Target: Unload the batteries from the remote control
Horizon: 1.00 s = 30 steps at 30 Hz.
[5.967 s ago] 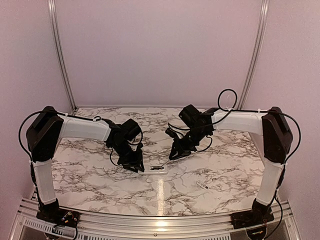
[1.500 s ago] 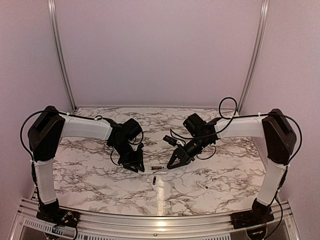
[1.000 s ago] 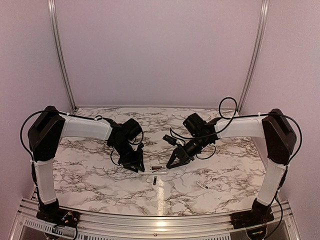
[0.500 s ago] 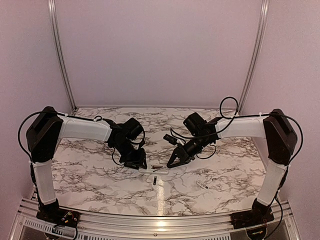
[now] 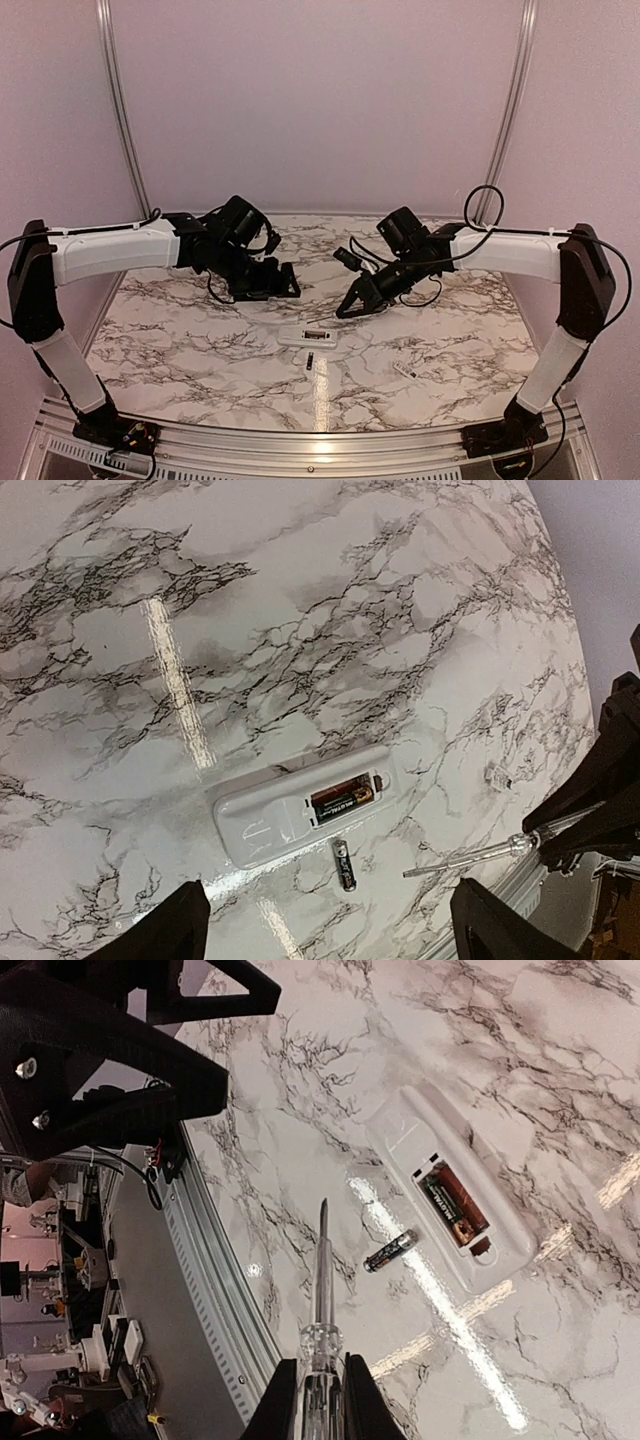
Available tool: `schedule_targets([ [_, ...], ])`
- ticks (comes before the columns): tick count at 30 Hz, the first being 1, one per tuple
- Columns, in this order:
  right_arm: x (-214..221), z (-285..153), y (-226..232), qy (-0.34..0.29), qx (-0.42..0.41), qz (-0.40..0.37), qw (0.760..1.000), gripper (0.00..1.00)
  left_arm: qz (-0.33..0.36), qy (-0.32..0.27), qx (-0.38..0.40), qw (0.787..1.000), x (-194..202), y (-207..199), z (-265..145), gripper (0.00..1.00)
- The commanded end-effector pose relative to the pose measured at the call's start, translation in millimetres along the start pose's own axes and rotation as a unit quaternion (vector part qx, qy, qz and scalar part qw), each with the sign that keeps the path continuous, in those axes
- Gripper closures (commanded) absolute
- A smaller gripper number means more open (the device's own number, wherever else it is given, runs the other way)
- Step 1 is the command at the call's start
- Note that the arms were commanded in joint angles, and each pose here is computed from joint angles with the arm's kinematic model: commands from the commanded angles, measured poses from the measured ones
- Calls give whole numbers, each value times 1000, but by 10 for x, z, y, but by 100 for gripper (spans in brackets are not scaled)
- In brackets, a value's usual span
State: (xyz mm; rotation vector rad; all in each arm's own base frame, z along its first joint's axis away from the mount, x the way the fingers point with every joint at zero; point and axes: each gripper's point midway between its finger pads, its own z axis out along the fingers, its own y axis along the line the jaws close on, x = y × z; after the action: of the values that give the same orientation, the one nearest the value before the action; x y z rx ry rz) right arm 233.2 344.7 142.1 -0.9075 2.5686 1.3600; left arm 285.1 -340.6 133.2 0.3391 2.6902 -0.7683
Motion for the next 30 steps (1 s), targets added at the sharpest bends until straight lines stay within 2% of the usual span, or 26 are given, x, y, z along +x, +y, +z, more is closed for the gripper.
schedule_targets([
  [1, -227, -131, 148, -50, 13, -20, 998, 100, -13, -40, 36, 998, -139, -210, -322, 13],
  [4, -365, -208, 265, -74, 10, -37, 997, 100, -7, -62, 98, 993, -219, -474, -537, 17],
  [7, -543, -339, 445, -106, 5, -66, 992, 100, -2, -90, 176, 980, -324, -761, -781, 19],
  [10, -718, -502, 662, -145, -8, -96, 985, 100, -12, -95, 235, 967, -376, -940, -941, 24],
  [15, -911, -784, 1077, -207, -52, -147, 966, 100, -14, -114, 266, 957, -483, -1063, -1177, 29],
  [20, -983, -969, 1346, -237, -84, -168, 953, 100, -17, -133, 308, 942, -566, -1131, -1386, 35],
  [30, -958, -1075, 1569, -238, -122, -188, 945, 100, 9, -130, 391, 911, -623, -1395, -1601, 48],
])
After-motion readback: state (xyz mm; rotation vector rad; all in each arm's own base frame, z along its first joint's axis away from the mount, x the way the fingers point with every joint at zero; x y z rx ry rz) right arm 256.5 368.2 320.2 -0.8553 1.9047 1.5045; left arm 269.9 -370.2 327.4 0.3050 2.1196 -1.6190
